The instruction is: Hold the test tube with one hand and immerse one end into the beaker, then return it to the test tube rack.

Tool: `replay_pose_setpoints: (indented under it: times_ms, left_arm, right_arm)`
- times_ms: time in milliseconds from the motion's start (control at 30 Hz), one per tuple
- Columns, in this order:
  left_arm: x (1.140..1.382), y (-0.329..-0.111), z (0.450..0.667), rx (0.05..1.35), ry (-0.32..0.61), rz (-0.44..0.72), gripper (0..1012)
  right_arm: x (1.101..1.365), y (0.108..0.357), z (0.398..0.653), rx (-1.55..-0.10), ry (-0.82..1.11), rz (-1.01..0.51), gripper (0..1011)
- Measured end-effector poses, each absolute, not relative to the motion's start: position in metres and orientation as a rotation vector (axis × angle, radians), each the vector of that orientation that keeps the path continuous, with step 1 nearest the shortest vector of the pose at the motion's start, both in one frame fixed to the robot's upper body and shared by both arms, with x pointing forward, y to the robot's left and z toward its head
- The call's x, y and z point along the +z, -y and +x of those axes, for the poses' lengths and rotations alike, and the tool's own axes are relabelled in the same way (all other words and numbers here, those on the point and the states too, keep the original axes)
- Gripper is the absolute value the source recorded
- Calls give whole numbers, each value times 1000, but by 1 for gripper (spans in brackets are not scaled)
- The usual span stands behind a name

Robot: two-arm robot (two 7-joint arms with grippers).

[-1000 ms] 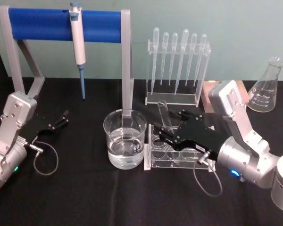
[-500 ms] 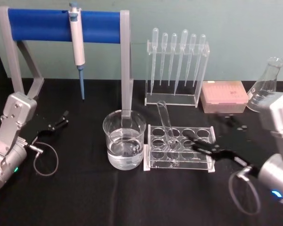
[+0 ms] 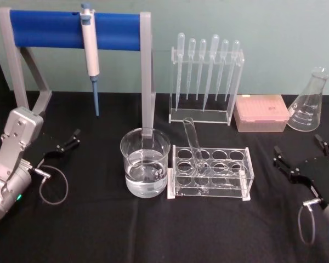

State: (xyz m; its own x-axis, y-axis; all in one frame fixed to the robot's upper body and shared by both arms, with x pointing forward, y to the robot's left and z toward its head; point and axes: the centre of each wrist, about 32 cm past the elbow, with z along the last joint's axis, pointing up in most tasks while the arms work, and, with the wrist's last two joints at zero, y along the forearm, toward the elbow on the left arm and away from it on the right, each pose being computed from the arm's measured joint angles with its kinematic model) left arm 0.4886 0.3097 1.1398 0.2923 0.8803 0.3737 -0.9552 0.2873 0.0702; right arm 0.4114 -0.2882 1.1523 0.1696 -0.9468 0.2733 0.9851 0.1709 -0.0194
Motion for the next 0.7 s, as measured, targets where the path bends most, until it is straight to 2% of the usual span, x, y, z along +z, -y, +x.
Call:
replay_pose_setpoints:
  times_ms: [333, 700]
  left_arm:
    - [1140, -310, 489, 1248, 285, 304, 1000]
    - [1140, -310, 489, 1248, 285, 305, 1000]
  right_arm:
    - [1125, 279, 422, -1360, 171, -233, 1002]
    - [1125, 279, 423, -1359, 167, -238, 1002]
